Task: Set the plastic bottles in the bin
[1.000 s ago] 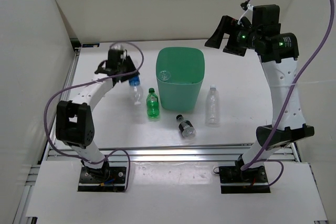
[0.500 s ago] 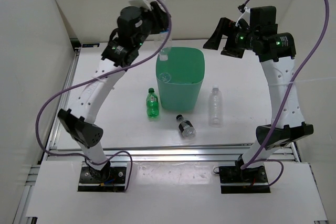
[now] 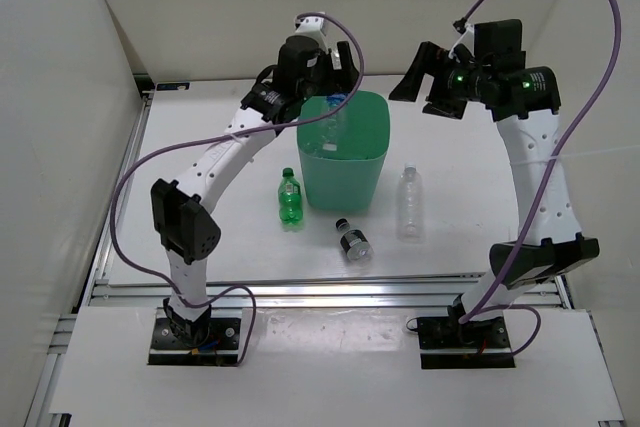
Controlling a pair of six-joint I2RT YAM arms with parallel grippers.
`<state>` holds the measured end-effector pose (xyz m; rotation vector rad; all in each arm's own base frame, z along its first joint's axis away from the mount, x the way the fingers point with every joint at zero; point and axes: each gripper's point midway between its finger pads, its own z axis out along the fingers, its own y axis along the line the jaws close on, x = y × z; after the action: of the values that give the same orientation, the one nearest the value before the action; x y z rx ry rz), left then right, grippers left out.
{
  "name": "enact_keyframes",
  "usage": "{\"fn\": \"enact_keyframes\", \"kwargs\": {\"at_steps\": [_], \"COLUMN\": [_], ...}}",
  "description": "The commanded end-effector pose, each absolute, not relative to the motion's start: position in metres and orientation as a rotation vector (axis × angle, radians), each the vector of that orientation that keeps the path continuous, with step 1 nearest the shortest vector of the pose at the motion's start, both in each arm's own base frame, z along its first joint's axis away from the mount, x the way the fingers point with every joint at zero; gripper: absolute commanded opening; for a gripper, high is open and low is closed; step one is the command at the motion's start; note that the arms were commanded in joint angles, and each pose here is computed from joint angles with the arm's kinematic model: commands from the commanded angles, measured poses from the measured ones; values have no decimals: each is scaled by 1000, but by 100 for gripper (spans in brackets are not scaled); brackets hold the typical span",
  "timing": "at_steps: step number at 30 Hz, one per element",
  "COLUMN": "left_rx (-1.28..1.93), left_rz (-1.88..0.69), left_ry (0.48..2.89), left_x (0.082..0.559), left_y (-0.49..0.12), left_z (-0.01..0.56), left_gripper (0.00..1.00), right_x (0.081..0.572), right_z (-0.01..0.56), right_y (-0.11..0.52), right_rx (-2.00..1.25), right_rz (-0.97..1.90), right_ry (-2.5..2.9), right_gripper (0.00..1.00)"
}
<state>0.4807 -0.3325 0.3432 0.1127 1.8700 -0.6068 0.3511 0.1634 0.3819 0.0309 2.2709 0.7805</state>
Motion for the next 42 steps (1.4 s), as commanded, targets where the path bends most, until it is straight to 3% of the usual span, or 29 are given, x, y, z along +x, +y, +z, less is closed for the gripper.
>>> {"fn": "enact_keyframes", "kwargs": {"at_steps": [1, 7, 17, 31, 37, 39, 42], "left_rx": [124, 174, -121, -205, -258, -251, -295], "left_rz": [-630, -549, -260, 27, 156, 170, 172], "left_ry": [1682, 1603, 1735, 1987, 2072, 2084, 2079], "left_x": [443, 384, 316, 284, 285, 285, 287], "left_y": [-318, -298, -170, -111, -97, -97, -91], "left_z": [434, 469, 362, 271, 249, 246, 246], "left_gripper": [100, 100, 100, 100, 100, 100, 100], "right_x": [349, 352, 361, 341, 334, 327, 325], "right_z": [380, 313, 192, 67, 54, 47, 44], "right_y": [146, 122, 102, 123, 121, 122, 122], "right_rx": [139, 347, 477, 418, 414, 409, 393], "right_rz": [770, 713, 508, 534, 527, 533, 545], "right_ry": [2264, 2441, 2708, 2992, 3018, 3045, 3051], "right_gripper": [100, 100, 100, 99, 71, 68, 48]}}
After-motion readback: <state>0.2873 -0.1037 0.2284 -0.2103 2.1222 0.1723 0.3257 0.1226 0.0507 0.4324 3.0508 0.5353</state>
